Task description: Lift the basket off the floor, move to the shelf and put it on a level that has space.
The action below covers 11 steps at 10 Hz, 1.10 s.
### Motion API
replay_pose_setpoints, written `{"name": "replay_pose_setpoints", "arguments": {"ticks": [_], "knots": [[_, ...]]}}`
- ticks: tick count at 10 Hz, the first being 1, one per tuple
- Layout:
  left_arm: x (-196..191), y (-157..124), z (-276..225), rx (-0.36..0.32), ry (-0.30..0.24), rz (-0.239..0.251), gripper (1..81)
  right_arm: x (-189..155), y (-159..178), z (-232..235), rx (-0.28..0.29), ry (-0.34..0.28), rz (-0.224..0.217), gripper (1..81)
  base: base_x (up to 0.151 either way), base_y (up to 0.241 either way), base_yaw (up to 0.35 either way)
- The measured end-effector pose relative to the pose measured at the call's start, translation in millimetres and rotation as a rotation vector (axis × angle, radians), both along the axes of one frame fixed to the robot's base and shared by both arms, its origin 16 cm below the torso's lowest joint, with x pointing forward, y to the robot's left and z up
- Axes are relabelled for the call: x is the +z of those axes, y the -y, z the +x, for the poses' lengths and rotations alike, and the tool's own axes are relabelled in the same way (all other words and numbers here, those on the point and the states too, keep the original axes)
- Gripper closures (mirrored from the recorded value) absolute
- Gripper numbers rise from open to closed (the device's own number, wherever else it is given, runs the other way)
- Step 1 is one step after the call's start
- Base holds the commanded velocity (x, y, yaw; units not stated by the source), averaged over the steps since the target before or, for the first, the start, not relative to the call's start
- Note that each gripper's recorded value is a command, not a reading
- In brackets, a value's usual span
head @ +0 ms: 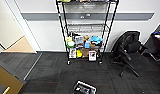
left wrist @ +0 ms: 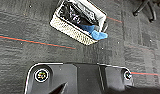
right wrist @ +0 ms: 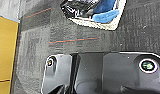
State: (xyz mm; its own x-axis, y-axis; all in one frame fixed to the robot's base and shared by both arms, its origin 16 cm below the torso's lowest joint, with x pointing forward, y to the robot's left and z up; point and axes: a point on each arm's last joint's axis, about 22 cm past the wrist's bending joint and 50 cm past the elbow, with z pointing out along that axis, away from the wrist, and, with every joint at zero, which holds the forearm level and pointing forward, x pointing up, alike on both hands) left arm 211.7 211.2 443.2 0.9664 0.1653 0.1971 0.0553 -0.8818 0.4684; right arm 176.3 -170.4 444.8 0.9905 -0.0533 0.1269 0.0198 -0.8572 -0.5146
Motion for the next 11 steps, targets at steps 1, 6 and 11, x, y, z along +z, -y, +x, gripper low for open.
{"name": "replay_pose_setpoints", "arguments": {"ticks": [1,6,11], "knots": [[0.1,-0.3,0.5,0.0,0.001,0.0,1.0,-1.0,1.8,-2.1,0.0,-0.003,-0.004,1.0,0.115,0.0,0.0],[-0.1,-0.3,-1.3,0.001,-0.001,0.0,1.0,-1.1,2.5,0.5,-0.001,0.001,-0.006,1.0,0.106,0.0,0.0],[-0.3,0.5,-2.5,0.0,-0.002,-0.001,1.0,-3.4,2.9,-1.5,-0.001,-0.002,-0.013,1.0,0.054,0.0,0.0]]}}
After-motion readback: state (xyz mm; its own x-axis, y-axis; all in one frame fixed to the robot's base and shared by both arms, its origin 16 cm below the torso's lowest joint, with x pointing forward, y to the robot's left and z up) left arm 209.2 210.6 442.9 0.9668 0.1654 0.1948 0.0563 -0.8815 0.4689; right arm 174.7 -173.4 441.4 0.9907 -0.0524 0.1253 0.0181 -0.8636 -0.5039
